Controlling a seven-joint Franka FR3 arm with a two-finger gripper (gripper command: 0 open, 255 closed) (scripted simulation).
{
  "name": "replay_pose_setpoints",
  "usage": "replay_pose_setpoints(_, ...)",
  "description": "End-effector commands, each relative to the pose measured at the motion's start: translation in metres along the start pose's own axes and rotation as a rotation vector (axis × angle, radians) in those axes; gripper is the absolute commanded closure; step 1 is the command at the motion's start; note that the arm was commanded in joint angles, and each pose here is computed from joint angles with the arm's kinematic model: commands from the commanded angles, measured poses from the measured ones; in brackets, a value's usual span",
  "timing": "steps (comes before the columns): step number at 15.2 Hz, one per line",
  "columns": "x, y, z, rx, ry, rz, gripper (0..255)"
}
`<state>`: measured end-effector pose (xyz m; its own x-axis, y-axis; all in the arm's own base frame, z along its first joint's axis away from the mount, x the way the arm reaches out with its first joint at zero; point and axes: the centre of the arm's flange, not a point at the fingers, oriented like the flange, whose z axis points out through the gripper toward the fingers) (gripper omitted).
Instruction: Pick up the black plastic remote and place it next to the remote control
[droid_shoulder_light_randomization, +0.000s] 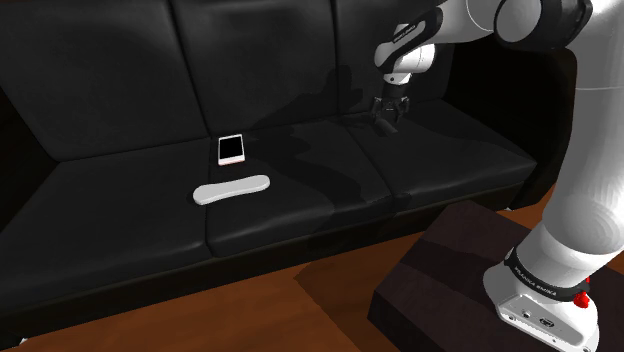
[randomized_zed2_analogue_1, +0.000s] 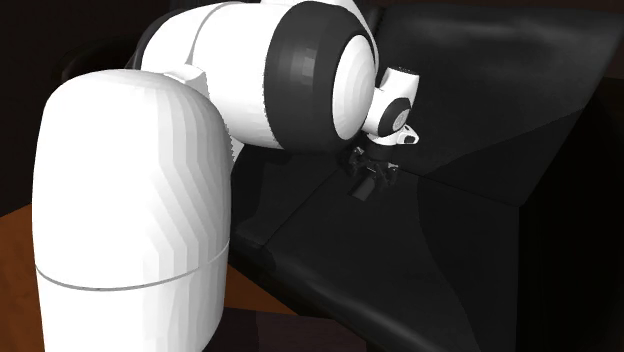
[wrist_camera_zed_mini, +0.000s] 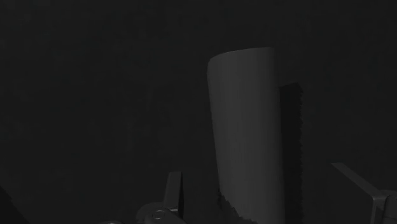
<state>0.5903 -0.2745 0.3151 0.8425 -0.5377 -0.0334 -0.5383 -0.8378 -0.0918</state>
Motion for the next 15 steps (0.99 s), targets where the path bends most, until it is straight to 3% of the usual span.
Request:
replay_pose_setpoints(1,0.0,0.0,0.0,0.0,0.0,0.0,0)
replay_pose_setpoints(3,0.0,0.0,0.0,0.0,0.0,0.0,0)
replay_pose_setpoints(4,0.0,0.0,0.0,0.0,0.0,0.0,255)
replay_pose_setpoints(15,0.0,-0.001,-0.01,0.0,0.0,0.0,255)
